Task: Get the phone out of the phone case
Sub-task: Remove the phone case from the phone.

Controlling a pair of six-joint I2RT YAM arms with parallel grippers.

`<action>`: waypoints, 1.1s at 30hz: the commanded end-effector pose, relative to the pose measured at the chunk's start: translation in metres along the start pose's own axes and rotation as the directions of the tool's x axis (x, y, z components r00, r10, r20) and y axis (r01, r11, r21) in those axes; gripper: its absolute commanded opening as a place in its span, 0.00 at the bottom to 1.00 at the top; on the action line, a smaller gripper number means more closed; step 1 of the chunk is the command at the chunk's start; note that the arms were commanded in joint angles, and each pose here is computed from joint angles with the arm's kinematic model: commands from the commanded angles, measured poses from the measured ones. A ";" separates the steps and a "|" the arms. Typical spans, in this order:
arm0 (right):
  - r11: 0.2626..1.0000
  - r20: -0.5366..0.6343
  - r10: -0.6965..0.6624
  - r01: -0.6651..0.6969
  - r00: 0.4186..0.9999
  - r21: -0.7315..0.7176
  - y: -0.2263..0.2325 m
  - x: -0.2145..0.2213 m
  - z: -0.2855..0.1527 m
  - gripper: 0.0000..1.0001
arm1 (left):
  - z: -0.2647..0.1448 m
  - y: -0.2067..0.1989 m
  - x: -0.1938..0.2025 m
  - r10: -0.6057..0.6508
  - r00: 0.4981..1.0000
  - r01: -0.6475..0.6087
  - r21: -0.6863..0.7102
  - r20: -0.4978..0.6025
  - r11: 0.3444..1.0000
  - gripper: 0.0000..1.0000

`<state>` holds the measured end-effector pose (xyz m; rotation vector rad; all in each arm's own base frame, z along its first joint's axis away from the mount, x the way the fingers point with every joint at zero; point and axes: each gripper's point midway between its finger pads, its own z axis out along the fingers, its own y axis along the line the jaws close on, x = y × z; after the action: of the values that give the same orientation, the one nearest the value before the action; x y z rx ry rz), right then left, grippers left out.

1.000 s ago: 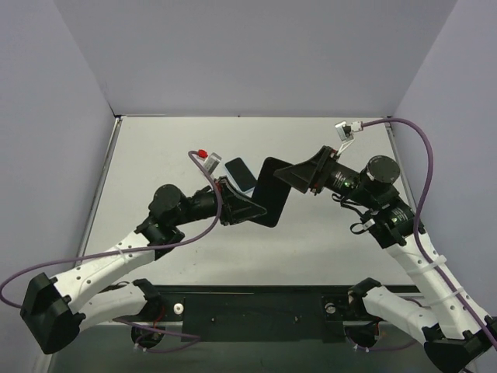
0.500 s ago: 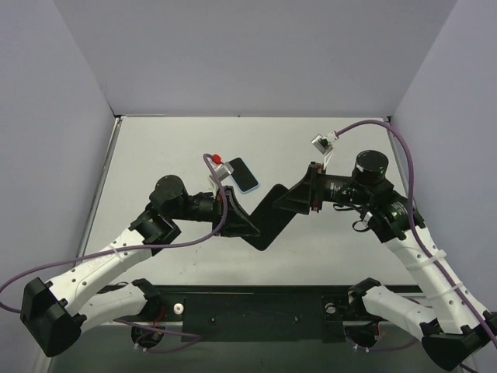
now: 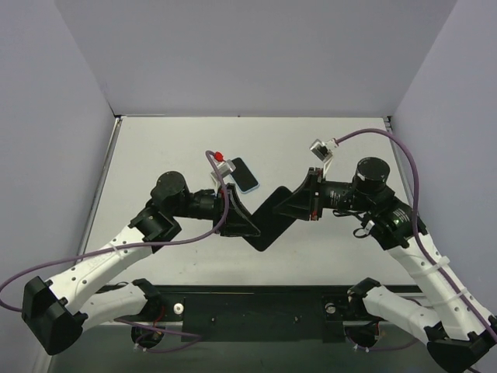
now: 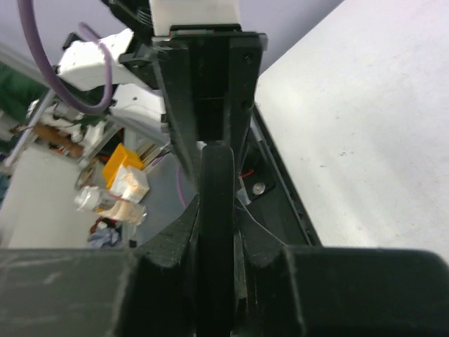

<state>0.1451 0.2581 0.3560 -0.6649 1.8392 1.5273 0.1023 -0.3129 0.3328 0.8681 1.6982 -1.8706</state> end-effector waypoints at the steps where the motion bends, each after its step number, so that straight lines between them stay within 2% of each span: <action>1: 0.984 0.223 -0.028 -0.012 0.975 0.179 -0.020 -0.031 -0.011 0.00 | -0.008 -0.012 -0.052 0.075 0.976 -0.055 -0.099 0.205 0.994 0.58; 2: 0.983 0.271 -0.046 -0.005 0.962 0.184 -0.019 -0.039 -0.014 0.00 | -0.014 -0.001 -0.058 0.069 0.958 -0.024 -0.162 0.279 0.987 0.81; 3: 0.980 0.311 -0.017 -0.046 0.950 0.192 -0.022 -0.044 -0.016 0.00 | -0.018 -0.001 -0.062 0.038 0.945 0.020 -0.175 0.324 0.984 0.81; 5: 0.972 0.403 -0.007 -0.088 0.915 0.217 -0.027 -0.055 -0.024 0.00 | -0.034 0.028 -0.062 -0.027 0.879 0.166 -0.253 0.475 0.953 0.82; 6: 0.971 0.448 -0.016 -0.093 0.894 0.219 -0.028 -0.062 -0.028 0.00 | -0.045 0.022 -0.077 -0.013 0.819 0.180 -0.235 0.574 0.955 0.82; 7: 0.971 0.477 0.010 -0.123 0.879 0.207 -0.028 -0.065 -0.030 0.00 | -0.051 0.043 -0.066 -0.083 0.773 0.282 -0.224 0.629 0.933 0.82; 8: 0.976 0.514 0.002 -0.114 0.858 0.186 -0.027 -0.070 -0.031 0.00 | -0.057 0.035 -0.072 -0.087 0.728 0.272 -0.170 0.680 0.947 0.82; 9: 0.978 0.541 0.032 -0.138 0.841 0.157 -0.026 -0.074 -0.032 0.00 | -0.061 0.051 -0.062 -0.136 0.693 0.336 -0.150 0.708 0.930 0.82; 10: 0.981 0.569 0.031 -0.134 0.822 0.139 -0.025 -0.080 -0.033 0.00 | -0.063 0.040 -0.068 -0.123 0.675 0.287 -0.106 0.727 0.952 0.81; 12: 0.980 0.600 0.058 -0.159 0.798 0.118 -0.029 -0.086 -0.033 0.00 | -0.058 0.042 -0.066 -0.136 0.686 0.281 -0.087 0.715 0.956 0.76; 13: 0.979 0.611 0.064 -0.169 0.789 0.116 -0.035 -0.089 -0.032 0.00 | -0.053 0.036 -0.066 -0.135 0.709 0.255 -0.073 0.692 0.964 0.75; 17: 0.982 0.642 0.100 -0.180 0.760 0.060 -0.037 -0.098 -0.031 0.00 | -0.038 0.021 -0.069 -0.117 0.744 0.178 -0.026 0.658 0.984 0.75; 21: 0.981 0.639 0.124 -0.192 0.759 0.038 -0.040 -0.098 -0.026 0.00 | -0.031 0.021 -0.075 -0.105 0.746 0.156 -0.019 0.658 0.988 0.75; 26: 0.979 0.636 0.131 -0.200 0.761 0.038 -0.044 -0.093 -0.024 0.00 | -0.025 0.019 -0.081 -0.104 0.747 0.135 0.003 0.657 0.991 0.61; 33: 0.981 0.627 0.139 -0.192 0.766 0.018 -0.038 -0.093 -0.024 0.00 | -0.024 0.018 -0.089 -0.099 0.733 0.124 0.011 0.673 0.992 0.50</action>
<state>0.2431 0.2276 0.3582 0.1428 1.6305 1.4605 0.1850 -0.3047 0.3359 -0.0188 1.4965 -1.8526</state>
